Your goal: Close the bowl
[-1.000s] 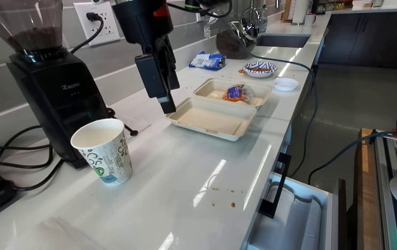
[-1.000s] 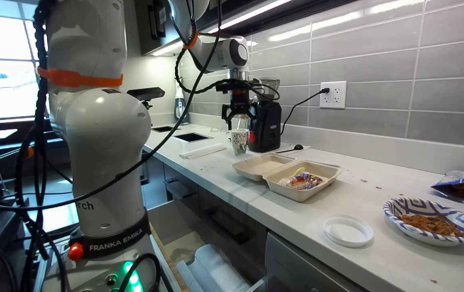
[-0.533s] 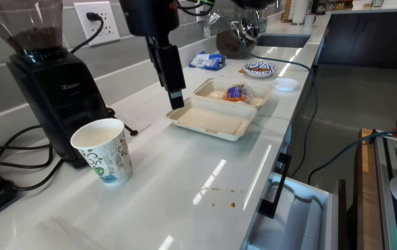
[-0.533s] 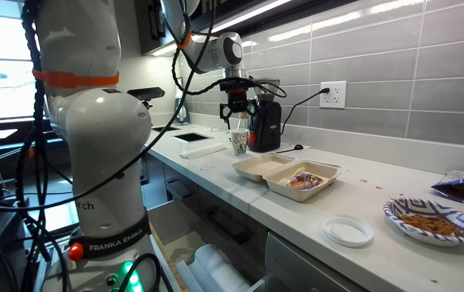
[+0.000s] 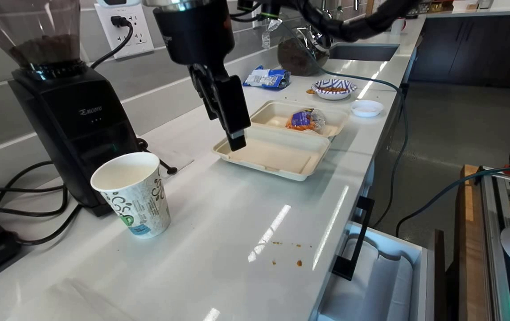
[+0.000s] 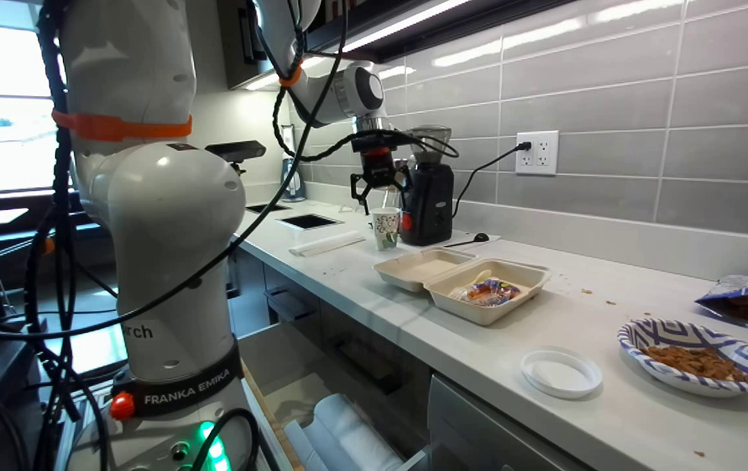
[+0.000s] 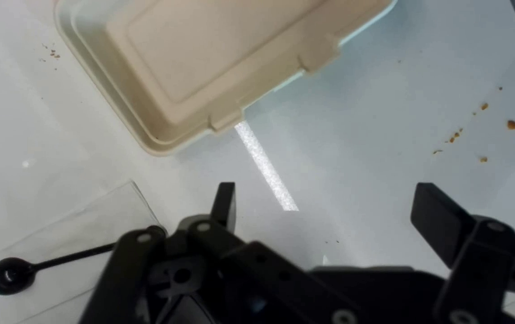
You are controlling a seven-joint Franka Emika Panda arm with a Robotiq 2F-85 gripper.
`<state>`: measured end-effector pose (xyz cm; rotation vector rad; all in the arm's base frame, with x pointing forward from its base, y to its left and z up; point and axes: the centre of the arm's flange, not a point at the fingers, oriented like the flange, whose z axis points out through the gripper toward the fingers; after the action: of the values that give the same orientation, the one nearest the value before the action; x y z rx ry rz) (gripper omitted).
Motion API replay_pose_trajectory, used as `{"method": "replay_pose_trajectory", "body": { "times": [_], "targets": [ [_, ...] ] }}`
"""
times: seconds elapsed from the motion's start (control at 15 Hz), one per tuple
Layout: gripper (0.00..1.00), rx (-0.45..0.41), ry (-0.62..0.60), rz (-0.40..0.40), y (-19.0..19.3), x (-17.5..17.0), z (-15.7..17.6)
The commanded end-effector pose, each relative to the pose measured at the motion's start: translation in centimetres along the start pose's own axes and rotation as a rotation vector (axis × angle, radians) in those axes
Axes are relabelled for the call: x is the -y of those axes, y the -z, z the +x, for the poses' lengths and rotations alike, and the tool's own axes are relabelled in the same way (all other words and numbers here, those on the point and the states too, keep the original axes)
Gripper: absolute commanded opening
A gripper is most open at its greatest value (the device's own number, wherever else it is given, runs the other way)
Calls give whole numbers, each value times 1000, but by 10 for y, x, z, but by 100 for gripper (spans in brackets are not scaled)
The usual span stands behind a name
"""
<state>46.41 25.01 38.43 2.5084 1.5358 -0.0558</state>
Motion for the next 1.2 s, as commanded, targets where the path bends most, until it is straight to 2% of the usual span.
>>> {"method": "replay_pose_trajectory", "body": {
  "times": [0.0,0.67,0.93,1.13],
  "targets": [
    [100,11,162,-55,-4,17,2],
    [100,92,560,-25,-30,40,-1],
    [100,140,625,-7,-49,57,-1],
    [100,194,632,-32,-61,65,0]
  ]
}}
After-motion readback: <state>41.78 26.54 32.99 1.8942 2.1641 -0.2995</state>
